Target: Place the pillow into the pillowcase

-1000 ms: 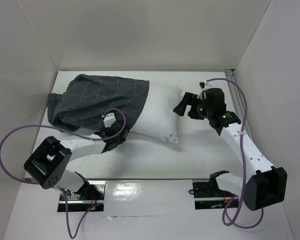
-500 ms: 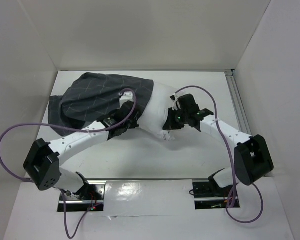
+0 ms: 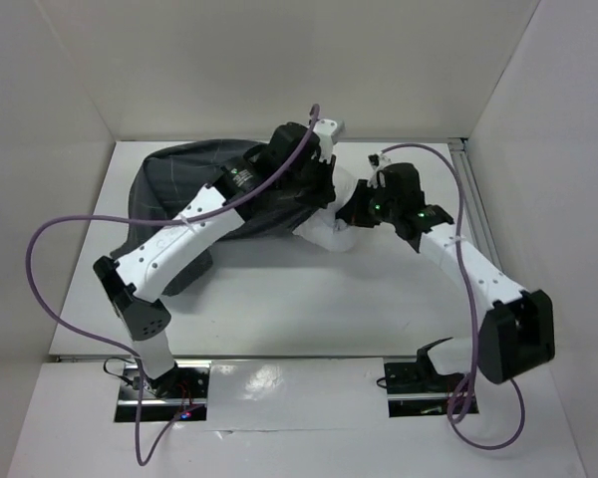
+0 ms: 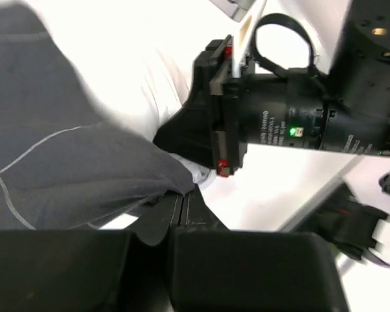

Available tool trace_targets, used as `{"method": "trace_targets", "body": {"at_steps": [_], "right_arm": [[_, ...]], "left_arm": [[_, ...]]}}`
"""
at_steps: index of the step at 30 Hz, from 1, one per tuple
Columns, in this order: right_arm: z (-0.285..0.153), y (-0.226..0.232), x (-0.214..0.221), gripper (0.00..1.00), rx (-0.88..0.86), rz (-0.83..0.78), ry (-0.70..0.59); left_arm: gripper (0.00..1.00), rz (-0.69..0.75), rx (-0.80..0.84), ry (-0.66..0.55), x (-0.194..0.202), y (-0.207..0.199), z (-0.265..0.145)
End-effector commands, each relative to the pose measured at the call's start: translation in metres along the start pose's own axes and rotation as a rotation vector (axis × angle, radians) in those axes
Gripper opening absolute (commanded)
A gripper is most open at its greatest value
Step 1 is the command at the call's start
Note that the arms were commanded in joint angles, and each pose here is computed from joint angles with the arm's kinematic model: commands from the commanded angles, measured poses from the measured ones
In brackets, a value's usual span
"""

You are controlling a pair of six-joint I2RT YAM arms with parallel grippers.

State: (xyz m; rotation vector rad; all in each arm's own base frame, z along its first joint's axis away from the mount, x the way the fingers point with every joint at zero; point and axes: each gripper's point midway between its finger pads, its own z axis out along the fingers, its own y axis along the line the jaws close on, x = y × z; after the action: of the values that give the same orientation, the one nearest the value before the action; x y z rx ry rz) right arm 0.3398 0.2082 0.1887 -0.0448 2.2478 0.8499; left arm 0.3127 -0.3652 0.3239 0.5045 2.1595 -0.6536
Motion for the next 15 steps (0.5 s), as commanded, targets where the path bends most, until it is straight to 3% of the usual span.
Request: {"method": "trace_targets", "body": {"at_steps": [1, 2, 5, 8, 10, 14, 15], "right_arm": [[-0.052, 0.054, -0.024, 0.00, -0.141, -0.127, -0.073], [-0.076, 0.066, -0.033, 0.00, -0.151, -0.158, -0.120], [-0.122, 0.074, -0.020, 0.00, -0.135, -0.206, -0.097], [-0.159, 0.072, 0.001, 0.00, -0.088, -0.229, -0.027], [-0.178, 0.065, 0.033, 0.00, -0.058, -0.197, 0.106], [-0.186, 0.069, 0.056, 0.00, -0.094, -0.150, 0.196], [-0.184, 0.071, 0.065, 0.00, -0.120, -0.121, 0.232]], "left_arm": [[0.00, 0.048, 0.400, -0.266, -0.082, -0.093, -0.093], [0.00, 0.045, 0.384, -0.266, -0.081, -0.089, -0.098], [0.00, 0.041, 0.369, -0.291, -0.084, -0.083, -0.136], [0.00, 0.019, 0.385, -0.319, -0.087, -0.084, -0.176], [0.00, -0.003, 0.423, -0.307, -0.085, -0.090, -0.190], [0.00, -0.015, 0.418, -0.262, -0.089, -0.078, -0.165], [0.00, -0.035, 0.415, -0.197, -0.087, -0.063, -0.130]]}}
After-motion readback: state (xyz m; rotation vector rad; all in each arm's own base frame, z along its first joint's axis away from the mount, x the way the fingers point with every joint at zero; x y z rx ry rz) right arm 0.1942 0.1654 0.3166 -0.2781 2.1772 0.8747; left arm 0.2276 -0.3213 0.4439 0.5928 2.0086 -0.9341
